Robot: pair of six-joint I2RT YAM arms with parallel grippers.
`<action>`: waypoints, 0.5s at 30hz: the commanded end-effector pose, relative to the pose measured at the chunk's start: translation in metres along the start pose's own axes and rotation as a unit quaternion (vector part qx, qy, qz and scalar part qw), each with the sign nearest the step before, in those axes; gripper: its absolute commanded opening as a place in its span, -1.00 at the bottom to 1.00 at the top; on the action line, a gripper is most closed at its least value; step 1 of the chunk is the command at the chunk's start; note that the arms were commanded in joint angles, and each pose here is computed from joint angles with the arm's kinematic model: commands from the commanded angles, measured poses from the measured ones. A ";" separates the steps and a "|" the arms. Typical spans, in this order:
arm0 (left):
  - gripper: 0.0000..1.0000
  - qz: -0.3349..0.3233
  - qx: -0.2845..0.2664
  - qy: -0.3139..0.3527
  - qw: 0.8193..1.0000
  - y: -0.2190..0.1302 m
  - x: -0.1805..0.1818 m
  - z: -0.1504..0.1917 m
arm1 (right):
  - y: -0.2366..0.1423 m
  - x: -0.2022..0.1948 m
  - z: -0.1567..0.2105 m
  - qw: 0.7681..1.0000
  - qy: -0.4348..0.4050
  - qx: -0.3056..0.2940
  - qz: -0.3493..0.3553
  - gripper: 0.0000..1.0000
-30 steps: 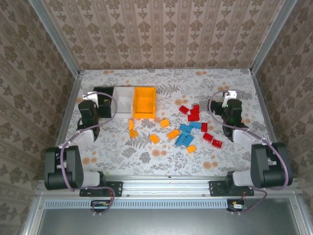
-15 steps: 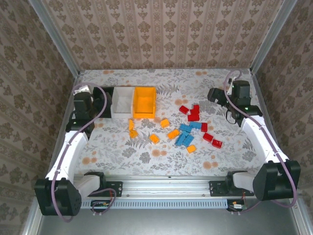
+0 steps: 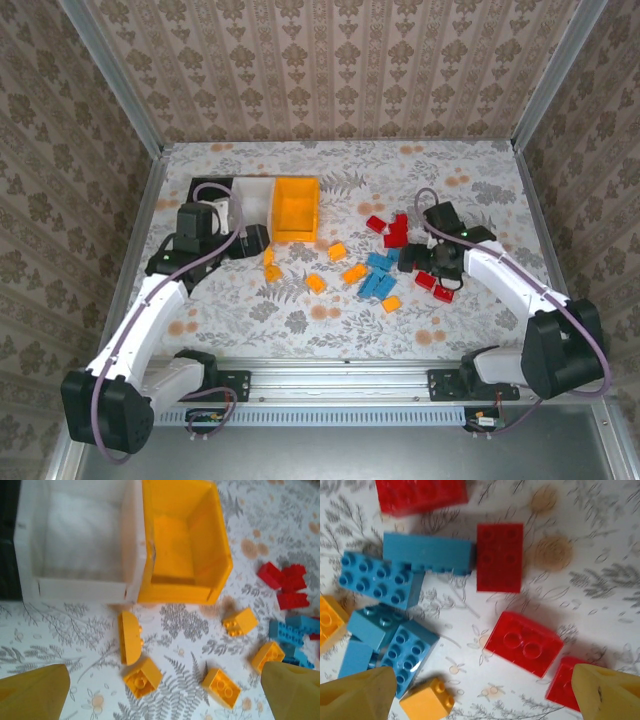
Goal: Sort the legos into containers by color
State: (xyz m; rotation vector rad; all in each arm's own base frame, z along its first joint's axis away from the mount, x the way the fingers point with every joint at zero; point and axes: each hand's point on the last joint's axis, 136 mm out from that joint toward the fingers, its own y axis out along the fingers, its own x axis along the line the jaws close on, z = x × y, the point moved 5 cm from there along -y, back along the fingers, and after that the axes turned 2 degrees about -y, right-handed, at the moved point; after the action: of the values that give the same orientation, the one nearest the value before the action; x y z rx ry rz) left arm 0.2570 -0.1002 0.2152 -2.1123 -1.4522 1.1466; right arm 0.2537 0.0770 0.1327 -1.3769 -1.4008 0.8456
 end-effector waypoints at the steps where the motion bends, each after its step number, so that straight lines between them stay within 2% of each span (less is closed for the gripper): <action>1: 1.00 -0.017 0.048 0.007 0.999 0.001 0.008 0.024 | 0.006 0.011 0.010 1.000 0.006 0.010 0.012 0.83; 5: 1.00 -0.025 0.056 0.013 0.998 0.008 0.010 0.021 | 0.014 0.026 0.010 1.000 -0.002 0.011 0.005 0.82; 12: 1.00 -0.006 0.092 0.012 0.996 0.034 0.002 0.024 | 0.025 0.044 0.017 0.999 -0.026 0.046 0.005 0.58; 15: 1.00 0.003 0.106 0.015 0.994 0.041 -0.004 0.033 | 0.025 0.046 0.025 0.997 -0.047 0.056 0.018 0.56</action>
State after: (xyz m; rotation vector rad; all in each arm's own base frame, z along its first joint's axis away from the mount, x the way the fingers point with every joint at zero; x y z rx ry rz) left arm 0.2554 -0.1158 0.1641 -1.9260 -1.2900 1.2164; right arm 0.2436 0.1253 0.1037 -1.2766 -1.3806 0.9728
